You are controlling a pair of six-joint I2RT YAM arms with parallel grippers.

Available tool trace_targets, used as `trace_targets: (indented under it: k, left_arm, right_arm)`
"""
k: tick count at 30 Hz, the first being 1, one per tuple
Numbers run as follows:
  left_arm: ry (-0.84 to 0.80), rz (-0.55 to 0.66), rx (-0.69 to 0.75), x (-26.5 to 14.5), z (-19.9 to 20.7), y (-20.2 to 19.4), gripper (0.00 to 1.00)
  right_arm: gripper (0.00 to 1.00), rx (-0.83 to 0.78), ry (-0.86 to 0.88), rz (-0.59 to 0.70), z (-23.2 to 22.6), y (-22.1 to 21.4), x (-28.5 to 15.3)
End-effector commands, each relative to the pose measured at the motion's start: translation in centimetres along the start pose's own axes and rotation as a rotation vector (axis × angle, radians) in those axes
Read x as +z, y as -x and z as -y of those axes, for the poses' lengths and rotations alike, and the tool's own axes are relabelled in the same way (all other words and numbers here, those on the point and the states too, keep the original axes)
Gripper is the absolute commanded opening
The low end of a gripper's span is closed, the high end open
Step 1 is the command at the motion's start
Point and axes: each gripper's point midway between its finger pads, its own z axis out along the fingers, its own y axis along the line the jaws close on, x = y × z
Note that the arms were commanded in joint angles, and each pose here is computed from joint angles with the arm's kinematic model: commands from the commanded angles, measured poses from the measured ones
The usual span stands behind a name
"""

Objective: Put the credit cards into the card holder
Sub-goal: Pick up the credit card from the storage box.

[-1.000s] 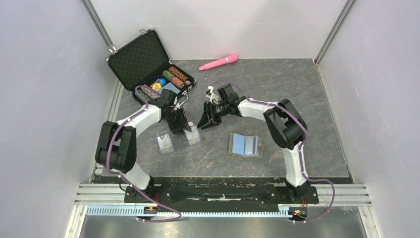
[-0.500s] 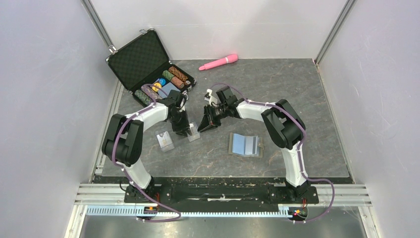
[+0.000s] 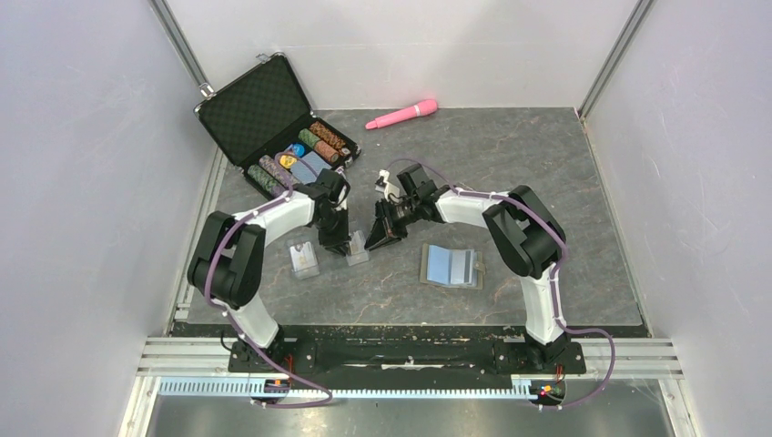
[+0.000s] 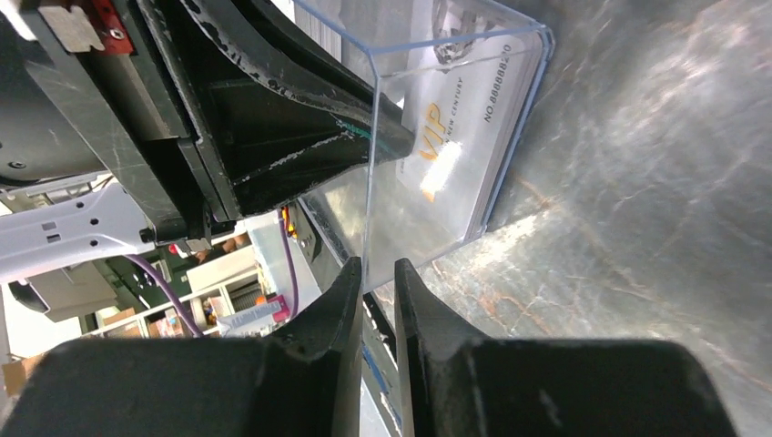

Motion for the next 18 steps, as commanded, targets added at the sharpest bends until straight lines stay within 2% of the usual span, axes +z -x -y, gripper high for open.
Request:
trace_targets:
  k: [1, 9, 18]
  left_arm:
    - [-0.05, 0.045, 0.086, -1.2, 1.0, -0.3, 0.18]
    - [-0.123, 0.084, 0.02, -2.0, 2.3, -0.3, 0.11]
    - [-0.134, 0.09, 0.049, -3.4, 2.7, -0.4, 0.14]
  right_arm:
    - [0.1, -0.037, 0.048, -0.112, -2.4, -4.3, 1.3]
    - [0.13, -0.04, 0.055, -0.126, -2.8, -5.9, 1.2]
    - [0.13, -0.045, 0.041, -0.123, -2.3, -6.2, 1.1]
